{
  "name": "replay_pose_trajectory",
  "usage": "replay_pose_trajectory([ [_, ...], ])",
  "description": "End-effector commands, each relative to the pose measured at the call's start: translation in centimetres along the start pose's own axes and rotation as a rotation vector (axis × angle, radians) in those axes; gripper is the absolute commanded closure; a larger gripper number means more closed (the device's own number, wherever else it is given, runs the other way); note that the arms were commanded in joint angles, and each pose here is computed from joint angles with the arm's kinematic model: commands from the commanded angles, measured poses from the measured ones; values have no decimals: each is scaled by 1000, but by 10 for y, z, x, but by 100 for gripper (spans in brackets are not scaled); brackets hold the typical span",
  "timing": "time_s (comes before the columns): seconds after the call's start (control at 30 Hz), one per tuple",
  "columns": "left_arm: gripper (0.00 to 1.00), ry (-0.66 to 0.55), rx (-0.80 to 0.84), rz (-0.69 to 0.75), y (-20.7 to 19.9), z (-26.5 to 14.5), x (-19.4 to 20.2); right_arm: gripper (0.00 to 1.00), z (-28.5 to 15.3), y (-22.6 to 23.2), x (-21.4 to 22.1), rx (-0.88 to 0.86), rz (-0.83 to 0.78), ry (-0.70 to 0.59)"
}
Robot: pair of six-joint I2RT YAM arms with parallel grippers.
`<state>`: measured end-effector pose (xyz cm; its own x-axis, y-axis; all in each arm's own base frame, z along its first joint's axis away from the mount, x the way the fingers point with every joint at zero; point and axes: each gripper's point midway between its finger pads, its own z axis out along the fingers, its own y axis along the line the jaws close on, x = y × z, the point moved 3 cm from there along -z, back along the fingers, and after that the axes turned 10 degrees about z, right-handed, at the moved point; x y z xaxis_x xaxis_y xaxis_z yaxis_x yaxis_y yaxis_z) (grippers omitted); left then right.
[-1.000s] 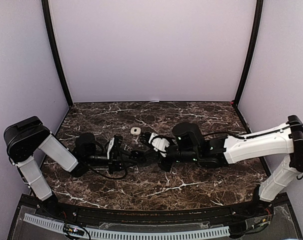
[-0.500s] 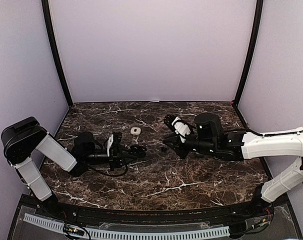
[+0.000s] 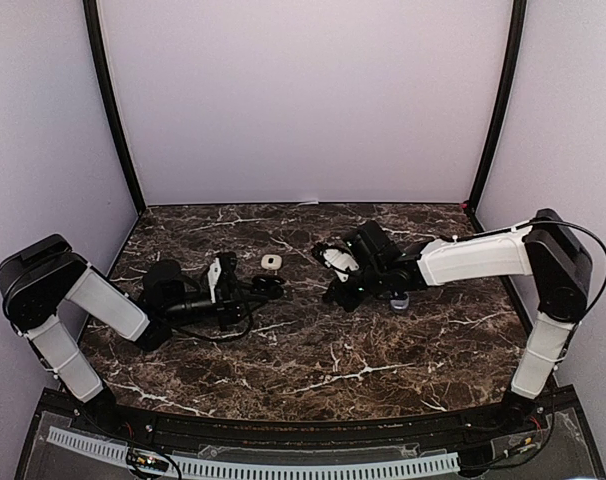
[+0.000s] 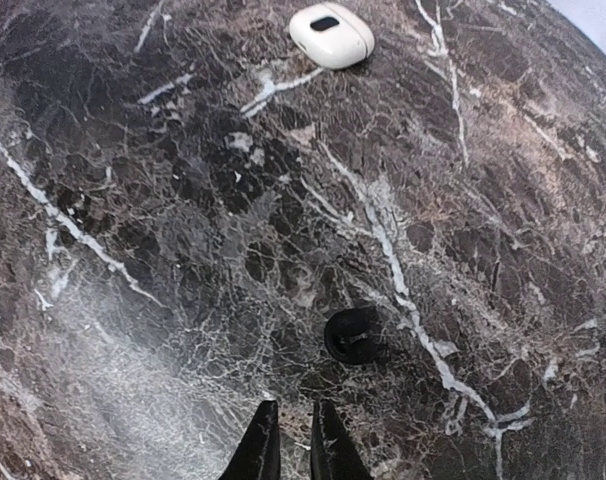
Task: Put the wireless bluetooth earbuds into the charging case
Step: Pick up the left earbud from the center of the board.
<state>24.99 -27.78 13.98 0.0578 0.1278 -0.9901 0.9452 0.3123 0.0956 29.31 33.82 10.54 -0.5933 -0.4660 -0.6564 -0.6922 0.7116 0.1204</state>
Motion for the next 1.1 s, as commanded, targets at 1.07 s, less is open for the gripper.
replay_pose_trajectory([
  [1.07, 100, -10, -36, -12, 6, -6, -5, 74, 55, -19, 0, -15, 13, 122],
])
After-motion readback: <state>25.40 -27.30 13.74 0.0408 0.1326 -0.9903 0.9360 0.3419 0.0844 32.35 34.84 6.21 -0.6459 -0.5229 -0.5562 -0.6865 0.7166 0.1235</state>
